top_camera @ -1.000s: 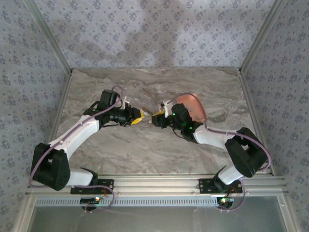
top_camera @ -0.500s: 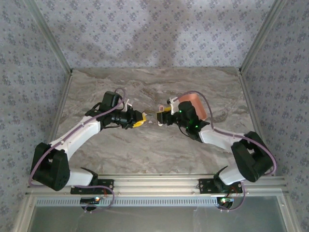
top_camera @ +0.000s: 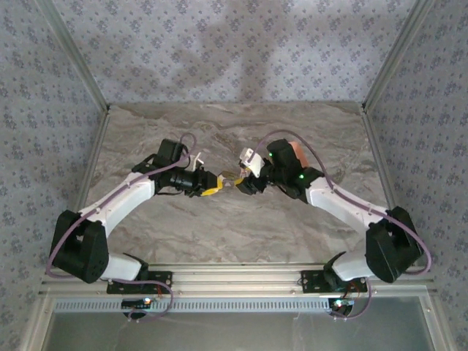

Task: Load the staples into the stapler

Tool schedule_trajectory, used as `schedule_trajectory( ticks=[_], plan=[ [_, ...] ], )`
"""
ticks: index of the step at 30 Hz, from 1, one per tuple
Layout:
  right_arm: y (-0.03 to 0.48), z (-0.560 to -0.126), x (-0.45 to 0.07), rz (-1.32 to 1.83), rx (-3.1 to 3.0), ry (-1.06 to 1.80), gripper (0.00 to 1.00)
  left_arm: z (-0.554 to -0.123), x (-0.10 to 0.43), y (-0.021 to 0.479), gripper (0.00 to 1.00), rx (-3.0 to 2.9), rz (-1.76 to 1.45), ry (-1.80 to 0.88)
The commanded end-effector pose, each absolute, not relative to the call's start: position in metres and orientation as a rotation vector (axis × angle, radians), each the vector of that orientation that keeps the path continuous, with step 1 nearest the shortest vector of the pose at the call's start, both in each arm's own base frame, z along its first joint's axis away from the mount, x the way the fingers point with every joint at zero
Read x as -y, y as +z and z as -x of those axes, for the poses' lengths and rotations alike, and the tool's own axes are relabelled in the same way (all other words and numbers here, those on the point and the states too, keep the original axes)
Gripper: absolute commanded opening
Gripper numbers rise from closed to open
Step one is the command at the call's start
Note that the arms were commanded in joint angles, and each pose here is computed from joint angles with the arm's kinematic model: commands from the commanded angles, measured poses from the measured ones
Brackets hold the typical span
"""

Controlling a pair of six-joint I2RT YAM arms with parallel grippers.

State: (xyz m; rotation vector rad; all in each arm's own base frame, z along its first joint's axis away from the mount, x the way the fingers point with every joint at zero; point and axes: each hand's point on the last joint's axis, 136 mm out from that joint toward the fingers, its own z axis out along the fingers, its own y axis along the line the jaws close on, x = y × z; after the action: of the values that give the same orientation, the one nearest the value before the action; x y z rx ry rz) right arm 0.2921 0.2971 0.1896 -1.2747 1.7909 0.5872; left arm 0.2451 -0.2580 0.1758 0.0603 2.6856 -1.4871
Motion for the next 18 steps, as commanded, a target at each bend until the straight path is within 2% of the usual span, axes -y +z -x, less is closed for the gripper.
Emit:
schedule_trajectory(
  ticks=[1, 7, 10, 14, 18],
  plan=[
    [0.181, -0.274, -0.311, 1.48, -1.737, 0.626, 0.61, -0.236, 0.266, 0.19, 0.2, -2.635, -0.239, -1.549],
    [0.177, -0.275, -0.328, 1.544, -1.706, 0.646, 0.59, -0.228, 0.269, 0.19, 0.2, -2.631, -0.308, -1.567],
    [0.176, -0.274, -0.332, 1.574, -1.7, 0.651, 0.5, -0.226, 0.269, 0.191, 0.2, -2.631, -0.325, -1.575],
    [0.175, -0.271, -0.332, 1.607, -1.7, 0.66, 0.33, -0.225, 0.268, 0.19, 0.2, -2.637, -0.325, -1.562],
    [0.174, -0.269, -0.326, 1.588, -1.732, 0.663, 0.21, -0.229, 0.265, 0.191, 0.26, -2.636, -0.311, -1.513]
  ],
)
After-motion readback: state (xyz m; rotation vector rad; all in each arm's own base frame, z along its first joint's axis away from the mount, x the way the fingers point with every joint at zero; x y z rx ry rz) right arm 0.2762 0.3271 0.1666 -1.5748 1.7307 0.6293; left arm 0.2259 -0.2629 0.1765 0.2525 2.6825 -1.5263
